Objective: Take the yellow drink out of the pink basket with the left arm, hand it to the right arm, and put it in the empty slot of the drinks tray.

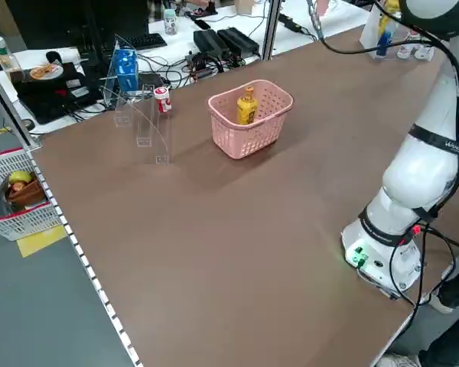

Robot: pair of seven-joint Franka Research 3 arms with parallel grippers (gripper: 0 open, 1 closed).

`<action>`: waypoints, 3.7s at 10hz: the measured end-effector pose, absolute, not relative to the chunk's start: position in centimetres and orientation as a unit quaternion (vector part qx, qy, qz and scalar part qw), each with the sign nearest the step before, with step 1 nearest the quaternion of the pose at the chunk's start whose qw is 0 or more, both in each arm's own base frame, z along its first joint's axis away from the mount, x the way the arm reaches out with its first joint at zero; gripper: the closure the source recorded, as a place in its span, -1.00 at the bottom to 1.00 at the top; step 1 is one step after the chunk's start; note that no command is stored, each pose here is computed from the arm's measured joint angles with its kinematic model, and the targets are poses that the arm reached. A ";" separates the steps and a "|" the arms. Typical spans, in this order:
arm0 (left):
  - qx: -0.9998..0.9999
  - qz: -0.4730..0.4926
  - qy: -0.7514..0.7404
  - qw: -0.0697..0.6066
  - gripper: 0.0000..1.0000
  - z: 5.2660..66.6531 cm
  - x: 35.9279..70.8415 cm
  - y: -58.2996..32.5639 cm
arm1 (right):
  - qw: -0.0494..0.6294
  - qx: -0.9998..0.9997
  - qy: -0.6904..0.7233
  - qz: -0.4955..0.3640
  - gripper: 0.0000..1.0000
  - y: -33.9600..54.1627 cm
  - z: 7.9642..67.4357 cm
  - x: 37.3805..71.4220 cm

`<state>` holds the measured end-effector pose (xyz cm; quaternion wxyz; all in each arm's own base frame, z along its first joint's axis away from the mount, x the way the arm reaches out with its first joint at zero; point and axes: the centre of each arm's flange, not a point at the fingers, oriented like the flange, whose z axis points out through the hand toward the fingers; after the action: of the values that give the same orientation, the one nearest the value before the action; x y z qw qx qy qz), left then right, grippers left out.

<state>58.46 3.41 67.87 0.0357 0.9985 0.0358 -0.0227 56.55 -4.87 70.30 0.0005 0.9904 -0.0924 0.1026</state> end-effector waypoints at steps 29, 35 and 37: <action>0.998 0.021 0.060 0.021 -0.98 44.0 63.4 -0.8 | 0.001 0.990 -0.092 0.103 -0.98 -4.9 70.3 56.6; 0.997 0.033 0.061 0.021 -0.98 41.6 62.5 -0.9 | 0.001 0.990 -0.092 0.103 -0.98 -4.9 70.3 56.6; 0.997 0.033 0.064 0.023 -0.98 41.7 62.2 -1.6 | 0.001 0.990 -0.092 0.103 -0.98 -4.9 70.3 56.6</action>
<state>62.17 -1.62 41.68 0.0227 0.9972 0.0637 0.0333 56.55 -4.86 70.30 0.0005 0.9904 -0.0923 0.1025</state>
